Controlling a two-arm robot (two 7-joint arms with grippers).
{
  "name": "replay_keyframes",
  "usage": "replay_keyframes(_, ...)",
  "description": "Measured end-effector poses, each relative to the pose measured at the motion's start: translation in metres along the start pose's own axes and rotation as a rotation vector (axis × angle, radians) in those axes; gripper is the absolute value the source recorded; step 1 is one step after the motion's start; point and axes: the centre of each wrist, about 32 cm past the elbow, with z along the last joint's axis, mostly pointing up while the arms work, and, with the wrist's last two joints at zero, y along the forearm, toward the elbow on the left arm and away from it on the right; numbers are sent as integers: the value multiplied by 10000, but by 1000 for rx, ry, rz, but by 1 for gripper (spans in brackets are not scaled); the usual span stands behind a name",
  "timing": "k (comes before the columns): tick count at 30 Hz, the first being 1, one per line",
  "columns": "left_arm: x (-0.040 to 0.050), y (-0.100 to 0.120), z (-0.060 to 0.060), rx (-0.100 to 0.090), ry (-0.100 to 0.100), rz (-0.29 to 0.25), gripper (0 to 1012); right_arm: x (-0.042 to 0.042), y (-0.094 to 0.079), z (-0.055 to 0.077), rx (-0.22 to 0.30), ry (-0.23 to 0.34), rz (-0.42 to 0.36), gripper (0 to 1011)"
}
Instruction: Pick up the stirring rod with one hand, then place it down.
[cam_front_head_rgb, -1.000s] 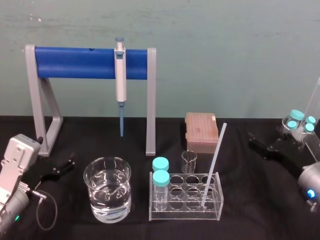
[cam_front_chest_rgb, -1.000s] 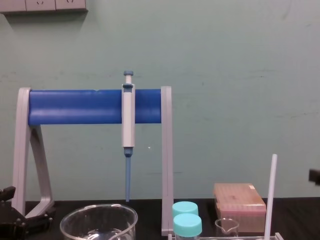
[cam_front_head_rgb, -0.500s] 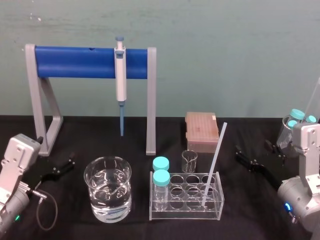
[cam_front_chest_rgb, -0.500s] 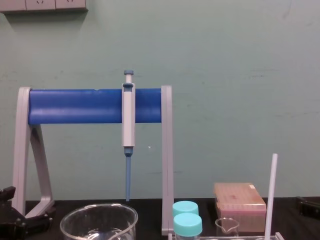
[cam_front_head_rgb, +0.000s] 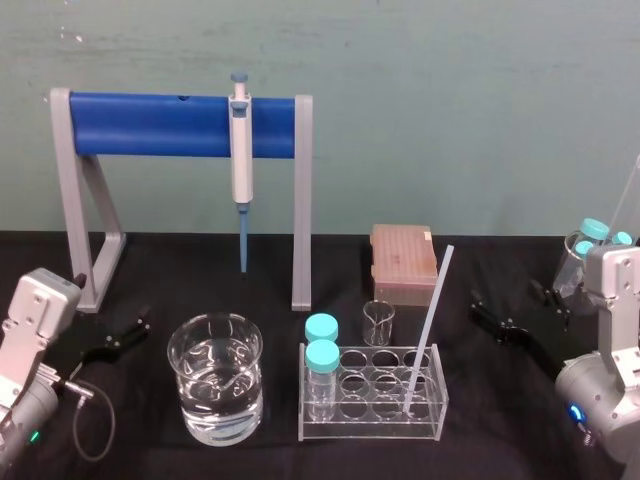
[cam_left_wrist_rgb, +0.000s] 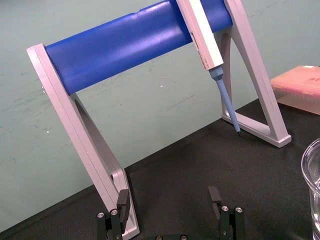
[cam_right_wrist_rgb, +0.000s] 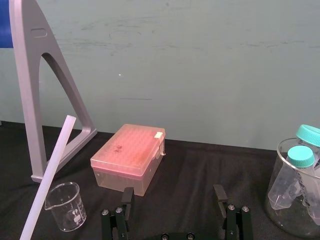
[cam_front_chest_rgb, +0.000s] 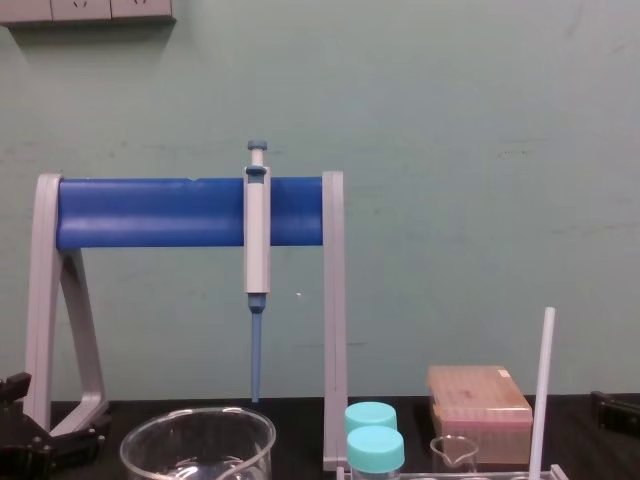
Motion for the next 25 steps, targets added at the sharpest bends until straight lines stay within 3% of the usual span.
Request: replay_keyframes(25, 0, 0, 0, 0, 0, 0, 1005, 4, 1, 7, 0, 1, 4, 1000)
